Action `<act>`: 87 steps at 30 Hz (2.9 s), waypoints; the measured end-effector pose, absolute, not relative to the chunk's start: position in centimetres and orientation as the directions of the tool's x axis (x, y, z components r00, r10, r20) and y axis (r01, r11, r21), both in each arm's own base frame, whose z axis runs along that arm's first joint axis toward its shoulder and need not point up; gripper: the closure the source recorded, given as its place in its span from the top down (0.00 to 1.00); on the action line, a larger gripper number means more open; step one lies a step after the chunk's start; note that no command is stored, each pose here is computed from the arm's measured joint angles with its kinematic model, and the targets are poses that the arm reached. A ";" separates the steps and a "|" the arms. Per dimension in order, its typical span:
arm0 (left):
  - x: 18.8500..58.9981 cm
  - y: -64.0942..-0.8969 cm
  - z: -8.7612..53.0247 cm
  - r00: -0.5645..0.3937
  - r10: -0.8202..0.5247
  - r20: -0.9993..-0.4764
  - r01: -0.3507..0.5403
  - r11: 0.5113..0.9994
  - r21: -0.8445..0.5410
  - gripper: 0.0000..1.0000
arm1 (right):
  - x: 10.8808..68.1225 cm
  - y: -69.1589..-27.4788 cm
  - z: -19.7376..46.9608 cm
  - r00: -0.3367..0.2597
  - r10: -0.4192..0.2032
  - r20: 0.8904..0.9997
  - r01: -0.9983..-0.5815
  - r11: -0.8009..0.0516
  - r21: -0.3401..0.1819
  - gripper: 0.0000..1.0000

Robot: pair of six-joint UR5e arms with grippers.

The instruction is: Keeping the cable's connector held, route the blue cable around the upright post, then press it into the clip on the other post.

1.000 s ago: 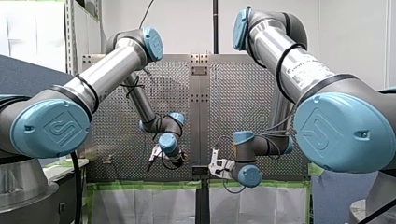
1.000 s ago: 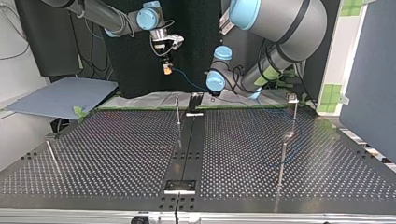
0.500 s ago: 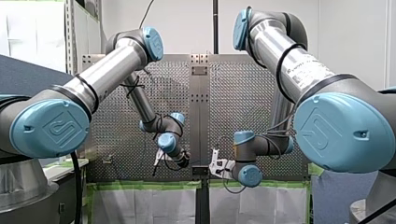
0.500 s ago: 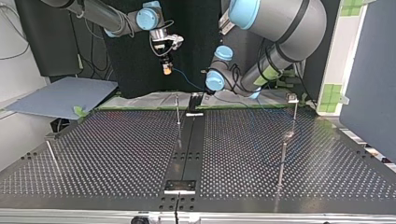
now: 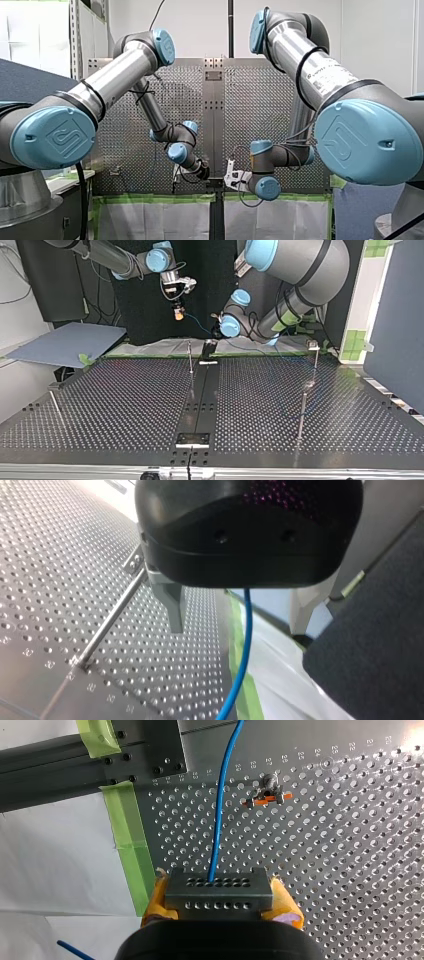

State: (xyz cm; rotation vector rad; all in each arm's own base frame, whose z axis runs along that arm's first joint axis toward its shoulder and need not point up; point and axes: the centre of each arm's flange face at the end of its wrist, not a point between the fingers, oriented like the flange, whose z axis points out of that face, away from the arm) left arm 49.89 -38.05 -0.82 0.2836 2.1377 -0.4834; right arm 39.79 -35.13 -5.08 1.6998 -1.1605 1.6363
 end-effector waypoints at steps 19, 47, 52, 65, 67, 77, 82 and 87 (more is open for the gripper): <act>49.6 -39.3 -0.6 -0.641 -0.154 -0.752 0.324 0.834 -0.446 1.00 | 39.7 -35.7 -5.0 -0.094 -0.228 0.969 -0.839 -0.506 -0.200 0.00; 48.7 -40.8 -0.6 -0.626 -0.132 -0.768 0.359 0.826 -0.434 1.00 | 39.9 -36.4 -4.8 -0.087 -0.234 0.968 -0.835 -0.514 -0.199 0.00; 48.3 -41.8 -0.4 -0.622 -0.117 -0.774 0.412 0.792 -0.451 1.00 | 39.9 -36.4 -4.8 -0.087 -0.234 0.968 -0.834 -0.514 -0.199 0.00; 48.1 -42.2 -0.3 -0.623 -0.111 -0.775 0.437 0.772 -0.461 1.00 | 39.9 -36.5 -4.8 -0.087 -0.234 0.968 -0.835 -0.513 -0.199 0.00; 48.2 -42.1 -0.4 -0.623 -0.112 -0.774 0.436 0.773 -0.462 1.00 | 39.9 -36.5 -4.8 -0.087 -0.234 0.968 -0.835 -0.513 -0.199 0.00; 48.2 -42.1 -0.3 -0.622 -0.114 -0.775 0.433 0.774 -0.462 1.00 | 39.9 -36.5 -4.8 -0.086 -0.234 0.968 -0.835 -0.513 -0.198 0.00; 48.2 -42.0 -0.4 -0.623 -0.114 -0.774 0.433 0.774 -0.462 0.79 | 39.9 -36.4 -4.8 -0.085 -0.236 0.968 -0.835 -0.513 -0.198 0.00; 48.2 -42.1 -0.4 -0.621 -0.111 -0.776 0.436 0.774 -0.459 0.43 | 39.9 -36.4 -4.9 -0.084 -0.236 0.968 -0.835 -0.513 -0.198 0.00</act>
